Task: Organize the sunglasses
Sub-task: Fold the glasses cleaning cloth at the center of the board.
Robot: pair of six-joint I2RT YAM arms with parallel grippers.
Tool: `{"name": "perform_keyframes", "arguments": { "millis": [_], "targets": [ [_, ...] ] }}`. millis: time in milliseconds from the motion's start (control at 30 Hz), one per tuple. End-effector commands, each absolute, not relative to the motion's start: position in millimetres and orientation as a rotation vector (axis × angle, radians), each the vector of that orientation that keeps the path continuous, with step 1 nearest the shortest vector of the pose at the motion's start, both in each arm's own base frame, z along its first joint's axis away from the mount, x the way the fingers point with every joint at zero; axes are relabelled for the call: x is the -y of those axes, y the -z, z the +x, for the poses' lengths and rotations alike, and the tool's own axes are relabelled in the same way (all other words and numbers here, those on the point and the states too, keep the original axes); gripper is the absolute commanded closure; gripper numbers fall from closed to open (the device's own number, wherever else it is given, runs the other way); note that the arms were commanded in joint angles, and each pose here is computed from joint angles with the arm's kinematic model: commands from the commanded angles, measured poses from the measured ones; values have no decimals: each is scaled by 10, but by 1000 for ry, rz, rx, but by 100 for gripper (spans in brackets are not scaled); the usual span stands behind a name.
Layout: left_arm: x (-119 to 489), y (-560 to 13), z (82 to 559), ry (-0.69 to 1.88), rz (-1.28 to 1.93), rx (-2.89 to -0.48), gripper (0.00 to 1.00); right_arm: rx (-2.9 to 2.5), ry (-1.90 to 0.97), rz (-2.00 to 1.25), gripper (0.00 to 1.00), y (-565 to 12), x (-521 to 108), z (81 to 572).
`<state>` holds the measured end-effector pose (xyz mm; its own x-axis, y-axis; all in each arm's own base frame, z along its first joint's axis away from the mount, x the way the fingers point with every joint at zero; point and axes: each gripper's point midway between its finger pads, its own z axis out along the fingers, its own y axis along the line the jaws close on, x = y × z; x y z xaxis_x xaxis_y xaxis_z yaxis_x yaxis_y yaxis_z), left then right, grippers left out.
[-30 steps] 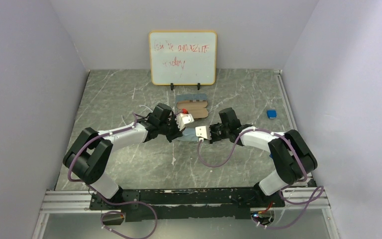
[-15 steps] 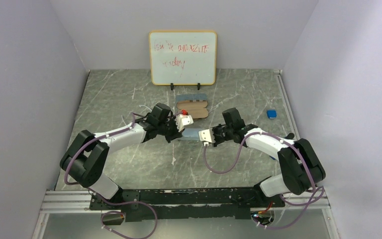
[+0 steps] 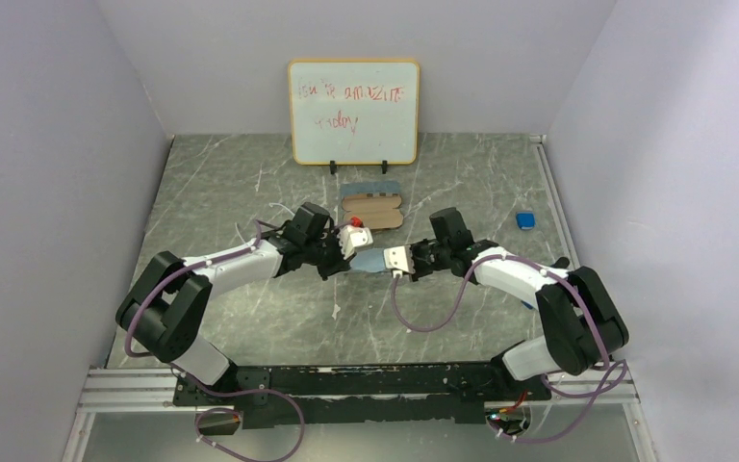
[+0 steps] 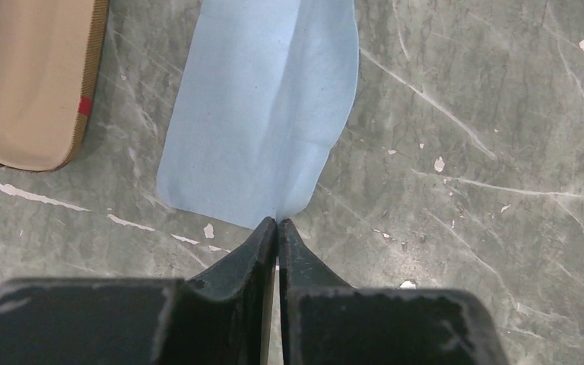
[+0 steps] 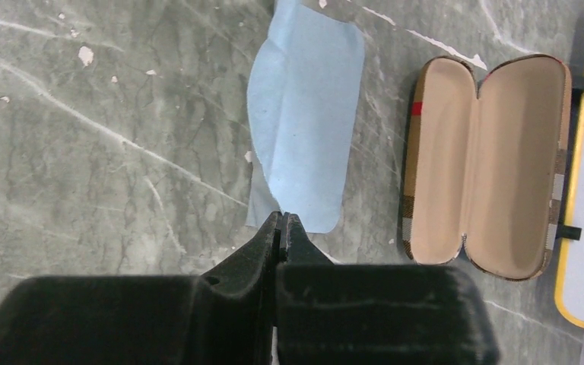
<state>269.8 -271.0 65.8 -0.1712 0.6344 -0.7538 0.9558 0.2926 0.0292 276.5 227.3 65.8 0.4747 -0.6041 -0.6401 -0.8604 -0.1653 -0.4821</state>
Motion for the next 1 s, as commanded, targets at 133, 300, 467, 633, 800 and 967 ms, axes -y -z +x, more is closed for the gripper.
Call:
{"name": "perform_keyframes", "arguments": {
  "millis": [133, 300, 467, 633, 800, 967],
  "targets": [
    [2766, -753, 2793, 608, 1383, -1859, 88, -1239, -333, -1801, 100, -744, -2319, 2978],
    [2779, -743, 2857, 590, 1366, -1864, 88, -1248, -333, -1801, 100, -714, -2311, 2971],
    [2785, -727, 2917, 572, 1346, -1871, 87, -1239, -316, -1786, 100, -738, -2319, 3007],
    [2794, -717, 2967, 556, 1329, -1873, 86, -1244, -311, -1790, 100, -711, -2308, 3007],
    [2784, -710, 2998, 540, 1315, -1879, 85, -1248, -309, -1797, 100, -678, -2291, 2998],
    [2807, -726, 3047, 532, 1301, -1866, 84, -1257, -313, -1804, 100, -641, -2286, 2996]
  ]
}}
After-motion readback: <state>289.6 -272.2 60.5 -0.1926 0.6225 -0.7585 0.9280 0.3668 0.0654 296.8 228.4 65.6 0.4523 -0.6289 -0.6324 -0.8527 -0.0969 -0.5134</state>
